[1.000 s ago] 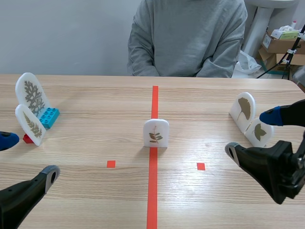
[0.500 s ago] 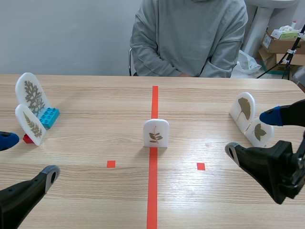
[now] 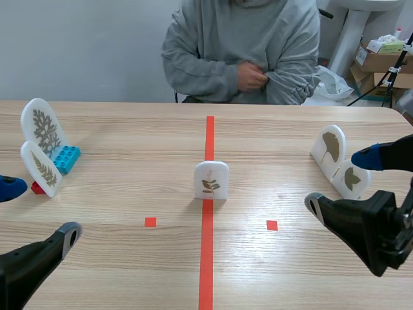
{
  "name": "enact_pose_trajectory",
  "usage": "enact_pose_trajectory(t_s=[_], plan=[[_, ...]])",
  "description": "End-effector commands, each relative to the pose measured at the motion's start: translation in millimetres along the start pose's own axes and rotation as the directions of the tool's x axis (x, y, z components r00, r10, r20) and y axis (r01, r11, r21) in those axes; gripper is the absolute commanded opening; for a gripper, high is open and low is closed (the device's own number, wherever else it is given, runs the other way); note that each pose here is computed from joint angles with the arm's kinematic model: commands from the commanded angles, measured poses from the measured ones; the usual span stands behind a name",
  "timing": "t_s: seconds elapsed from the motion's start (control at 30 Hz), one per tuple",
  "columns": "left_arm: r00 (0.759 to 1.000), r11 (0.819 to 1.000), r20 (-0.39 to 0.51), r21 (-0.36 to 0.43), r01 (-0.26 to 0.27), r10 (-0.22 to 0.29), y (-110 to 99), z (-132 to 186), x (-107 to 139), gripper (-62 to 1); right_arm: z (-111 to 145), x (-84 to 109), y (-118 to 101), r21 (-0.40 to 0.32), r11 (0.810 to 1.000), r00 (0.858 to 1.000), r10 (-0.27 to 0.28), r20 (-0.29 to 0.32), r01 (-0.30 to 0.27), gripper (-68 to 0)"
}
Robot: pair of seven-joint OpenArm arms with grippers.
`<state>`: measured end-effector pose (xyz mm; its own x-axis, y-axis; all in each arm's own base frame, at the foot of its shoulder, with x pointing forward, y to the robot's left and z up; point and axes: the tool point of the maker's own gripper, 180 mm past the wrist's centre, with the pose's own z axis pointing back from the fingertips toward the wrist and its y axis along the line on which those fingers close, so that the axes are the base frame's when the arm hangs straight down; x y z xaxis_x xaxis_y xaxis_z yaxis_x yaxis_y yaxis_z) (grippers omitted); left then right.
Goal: Do the leaf sorting experiment
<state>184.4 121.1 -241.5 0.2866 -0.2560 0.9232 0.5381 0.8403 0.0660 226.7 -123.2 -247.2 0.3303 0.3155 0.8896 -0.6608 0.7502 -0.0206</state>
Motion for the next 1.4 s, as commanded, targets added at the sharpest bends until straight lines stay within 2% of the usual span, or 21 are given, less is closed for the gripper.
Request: enact_pose_trajectory(t_s=[0.0, 0.13, 0.33, 0.63, 0.8, 1.03, 1.1, 1.23, 1.37], plan=[[1.0, 1.0, 0.012, 0.003, -0.003, 0.003, 1, -2, 4, -5.0, 1, 4.3, -2, 0.005, 1.0, 1.0, 0.01, 0.015, -0.01, -7.0], [1.0, 1.0, 0.001, -0.001, 0.019, -0.019, 5, -7, 4, -5.0, 1, 4.3, -2, 0.005, 1.0, 1.0, 0.01, 0.015, -0.01, -7.0], [0.998, 0.992, 0.026, -0.116, 0.059, -0.056, 0, -34, 1, -5.0, 1, 4.3, -2, 0.005, 1.0, 1.0, 0.01, 0.015, -0.01, -7.0], [0.989, 0.954, -0.002, -0.263, 0.142, -0.148, 0, -111, -28, -5.0, 1, 4.3, -2, 0.005, 1.0, 1.0, 0.01, 0.015, -0.01, -7.0], [0.989, 0.934, 0.004, -0.326, 0.144, -0.151, -1, -155, -29, -5.0, 1, 4.3, -2, 0.005, 1.0, 1.0, 0.01, 0.015, -0.01, -7.0], [0.977, 0.921, -0.009, -0.335, 0.198, -0.213, -3, -206, -25, -5.0, 1, 4.3, -2, 0.005, 1.0, 1.0, 0.01, 0.015, -0.01, -7.0], [0.973, 0.911, -0.012, -0.355, 0.21, -0.23, -10, -217, -27, -5.0, 1, 4.3, -2, 0.005, 1.0, 1.0, 0.01, 0.015, -0.01, -7.0], [0.97, 0.902, -0.024, -0.374, 0.215, -0.241, -23, -236, -28, -5.0, 1, 4.8, -2, 0.005, 1.0, 1.0, 0.01, 0.018, -0.01, -7.0], [0.97, 0.905, -0.018, -0.364, 0.221, -0.244, -30, -249, -24, -5.0, 1, 4.9, -2, 0.005, 1.0, 1.0, 0.009, 0.019, -0.01, -7.0]])
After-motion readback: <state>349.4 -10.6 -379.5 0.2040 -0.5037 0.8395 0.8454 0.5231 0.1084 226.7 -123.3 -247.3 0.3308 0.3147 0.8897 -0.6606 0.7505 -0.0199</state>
